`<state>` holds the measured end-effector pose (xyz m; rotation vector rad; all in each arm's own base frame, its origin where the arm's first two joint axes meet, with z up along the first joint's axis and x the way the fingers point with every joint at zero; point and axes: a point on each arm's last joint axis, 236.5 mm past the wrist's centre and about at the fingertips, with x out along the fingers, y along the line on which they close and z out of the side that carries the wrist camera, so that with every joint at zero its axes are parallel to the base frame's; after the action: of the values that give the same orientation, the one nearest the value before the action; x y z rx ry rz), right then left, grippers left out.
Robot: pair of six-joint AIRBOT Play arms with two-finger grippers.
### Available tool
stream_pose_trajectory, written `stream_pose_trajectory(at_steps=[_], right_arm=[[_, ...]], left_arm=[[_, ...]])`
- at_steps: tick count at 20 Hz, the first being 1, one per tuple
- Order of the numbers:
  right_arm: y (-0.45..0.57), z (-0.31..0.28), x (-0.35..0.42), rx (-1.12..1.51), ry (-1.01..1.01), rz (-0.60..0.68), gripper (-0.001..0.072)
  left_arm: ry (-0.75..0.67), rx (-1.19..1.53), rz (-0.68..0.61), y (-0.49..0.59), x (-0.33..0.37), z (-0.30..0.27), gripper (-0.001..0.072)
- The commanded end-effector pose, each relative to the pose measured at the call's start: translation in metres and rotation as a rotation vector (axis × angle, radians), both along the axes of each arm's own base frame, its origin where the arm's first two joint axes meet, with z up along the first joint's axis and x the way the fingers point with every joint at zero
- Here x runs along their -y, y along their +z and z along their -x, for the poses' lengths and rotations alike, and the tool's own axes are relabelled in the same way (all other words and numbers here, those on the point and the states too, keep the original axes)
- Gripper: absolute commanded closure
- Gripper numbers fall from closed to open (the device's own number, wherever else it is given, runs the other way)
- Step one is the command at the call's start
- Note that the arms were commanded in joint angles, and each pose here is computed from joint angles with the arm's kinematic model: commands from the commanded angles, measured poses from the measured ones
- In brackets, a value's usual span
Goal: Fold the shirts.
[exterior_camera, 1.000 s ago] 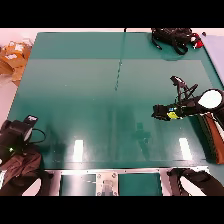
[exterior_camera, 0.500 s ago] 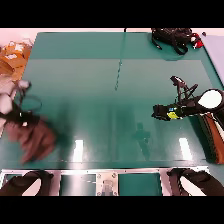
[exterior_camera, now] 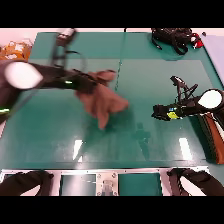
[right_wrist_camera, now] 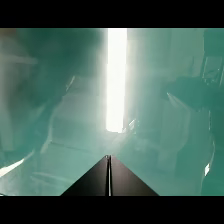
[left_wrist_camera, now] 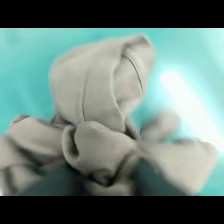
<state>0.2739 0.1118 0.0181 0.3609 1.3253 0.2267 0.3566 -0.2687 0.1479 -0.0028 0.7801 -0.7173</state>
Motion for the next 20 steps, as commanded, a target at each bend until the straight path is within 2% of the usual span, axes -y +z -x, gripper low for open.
stream_pose_trajectory(at_steps=[1, 3, 8, 10, 13, 14, 16, 20], right_arm=[[0.0, 0.0, 0.0, 0.0, 0.0, 0.0, 0.0696], [0.0, 0.0, 0.0, 0.0, 0.0, 0.0, 0.0695], [0.003, -0.012, 0.0, 0.049, -0.019, -0.004, 0.0686], [-0.001, -0.025, 0.001, 0.075, -0.039, -0.005, 0.0411], [-0.022, -0.052, 0.003, 0.082, -0.051, 0.002, 0.0377], [-0.03, -0.059, 0.0, 0.058, -0.042, -0.014, 0.0267], [-0.047, -0.076, -0.008, 0.027, -0.004, -0.046, 0.02], [-0.076, -0.121, -0.016, -0.027, -0.024, -0.097, 0.0198]], left_arm=[[-0.03, -0.126, 0.065, -0.064, 0.068, -0.01, -0.0009], [-0.006, -0.22, 0.028, -0.092, 0.057, -0.012, -0.0013], [0.042, -0.451, -0.06, -0.091, -0.03, 0.003, -0.0012], [0.029, -0.615, -0.109, -0.104, -0.05, 0.035, -0.0012], [-0.024, -0.786, -0.135, -0.139, -0.036, 0.087, -0.0012], [-0.036, -0.81, -0.126, -0.155, -0.023, 0.101, -0.0013], [-0.043, -0.83, -0.098, -0.186, 0.004, 0.127, -0.0012], [0.04, -0.748, -0.042, -0.225, 0.04, 0.141, -0.0011]])
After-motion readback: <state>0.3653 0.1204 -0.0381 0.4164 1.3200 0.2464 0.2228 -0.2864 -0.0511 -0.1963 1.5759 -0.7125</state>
